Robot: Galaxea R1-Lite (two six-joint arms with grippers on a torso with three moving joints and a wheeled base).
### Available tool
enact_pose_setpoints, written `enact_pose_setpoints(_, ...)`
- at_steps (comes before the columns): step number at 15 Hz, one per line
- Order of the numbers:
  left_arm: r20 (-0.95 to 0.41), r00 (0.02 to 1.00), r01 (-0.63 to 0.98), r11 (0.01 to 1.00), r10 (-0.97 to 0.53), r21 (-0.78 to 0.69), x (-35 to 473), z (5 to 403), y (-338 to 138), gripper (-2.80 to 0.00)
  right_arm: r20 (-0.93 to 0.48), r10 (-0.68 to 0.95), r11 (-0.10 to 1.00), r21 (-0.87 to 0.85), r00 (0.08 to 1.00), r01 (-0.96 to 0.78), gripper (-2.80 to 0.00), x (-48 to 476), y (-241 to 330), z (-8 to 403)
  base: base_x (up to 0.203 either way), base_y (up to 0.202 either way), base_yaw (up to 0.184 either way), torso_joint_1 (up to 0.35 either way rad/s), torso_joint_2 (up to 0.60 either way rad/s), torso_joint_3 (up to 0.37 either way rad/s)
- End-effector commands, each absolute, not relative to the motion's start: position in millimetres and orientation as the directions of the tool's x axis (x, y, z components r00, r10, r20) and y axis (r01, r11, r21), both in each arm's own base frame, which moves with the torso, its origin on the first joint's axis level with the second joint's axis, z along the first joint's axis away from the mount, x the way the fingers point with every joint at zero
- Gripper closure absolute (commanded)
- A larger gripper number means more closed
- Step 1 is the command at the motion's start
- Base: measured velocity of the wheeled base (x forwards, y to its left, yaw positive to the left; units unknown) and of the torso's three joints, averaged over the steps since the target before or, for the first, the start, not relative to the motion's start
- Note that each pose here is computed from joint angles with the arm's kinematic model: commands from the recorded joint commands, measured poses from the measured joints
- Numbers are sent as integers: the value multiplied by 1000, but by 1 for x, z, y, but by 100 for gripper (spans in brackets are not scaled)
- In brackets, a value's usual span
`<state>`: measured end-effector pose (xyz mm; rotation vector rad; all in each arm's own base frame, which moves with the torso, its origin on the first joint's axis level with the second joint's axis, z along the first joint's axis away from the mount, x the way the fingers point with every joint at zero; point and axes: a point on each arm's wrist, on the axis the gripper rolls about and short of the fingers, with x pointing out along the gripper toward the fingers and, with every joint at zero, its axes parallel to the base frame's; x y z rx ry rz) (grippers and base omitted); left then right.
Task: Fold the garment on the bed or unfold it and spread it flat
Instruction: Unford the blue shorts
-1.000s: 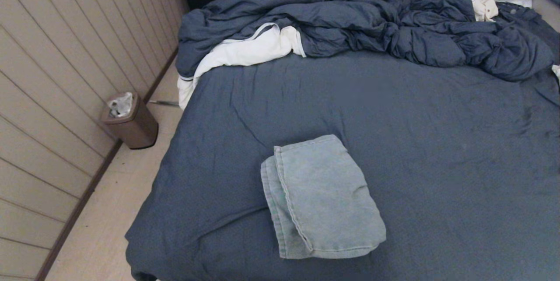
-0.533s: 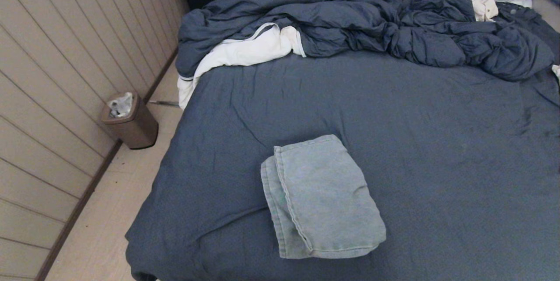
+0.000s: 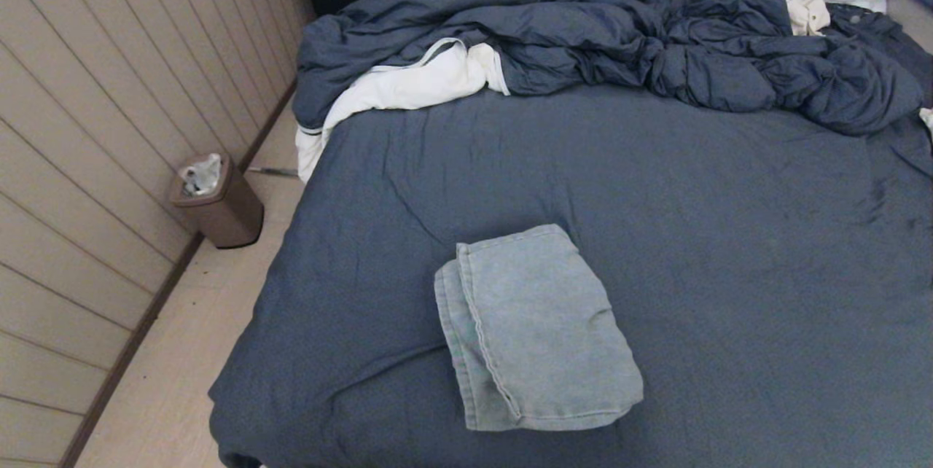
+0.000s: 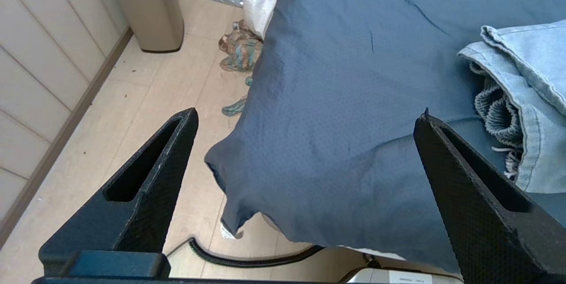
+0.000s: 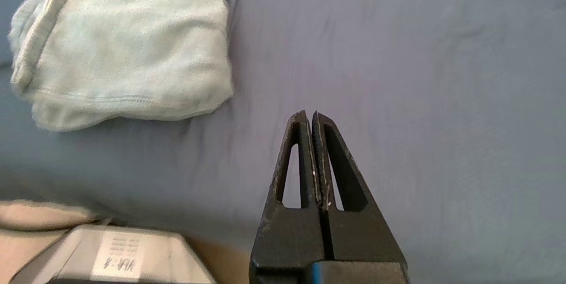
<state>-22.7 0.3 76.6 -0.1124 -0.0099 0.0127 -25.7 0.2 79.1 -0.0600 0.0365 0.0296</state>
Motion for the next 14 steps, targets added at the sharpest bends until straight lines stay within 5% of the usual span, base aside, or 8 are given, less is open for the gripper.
enact_pose_setpoints(1,8,1000,-13,993,14,-113,-23,77,0,-280,-21,32,998,-58,999,-33,0,-30,0,108,0,0,0,0,0,0)
enact_pose_setpoints(5,8,1000,-13,993,14,-113,-23,77,0,-280,-155,49,999,-11,987,-51,0,-1,1,183,0,0,0,0,0,0)
enact_pose_setpoints(9,8,1000,-13,993,14,-113,-23,77,0,-280,-362,113,993,82,925,-89,0,88,6,244,0,0,0,0,0,0)
enact_pose_setpoints(14,8,1000,-13,993,14,-113,-23,77,0,-280,-663,269,963,166,698,-214,0,197,66,264,0,0,0,0,0,0)
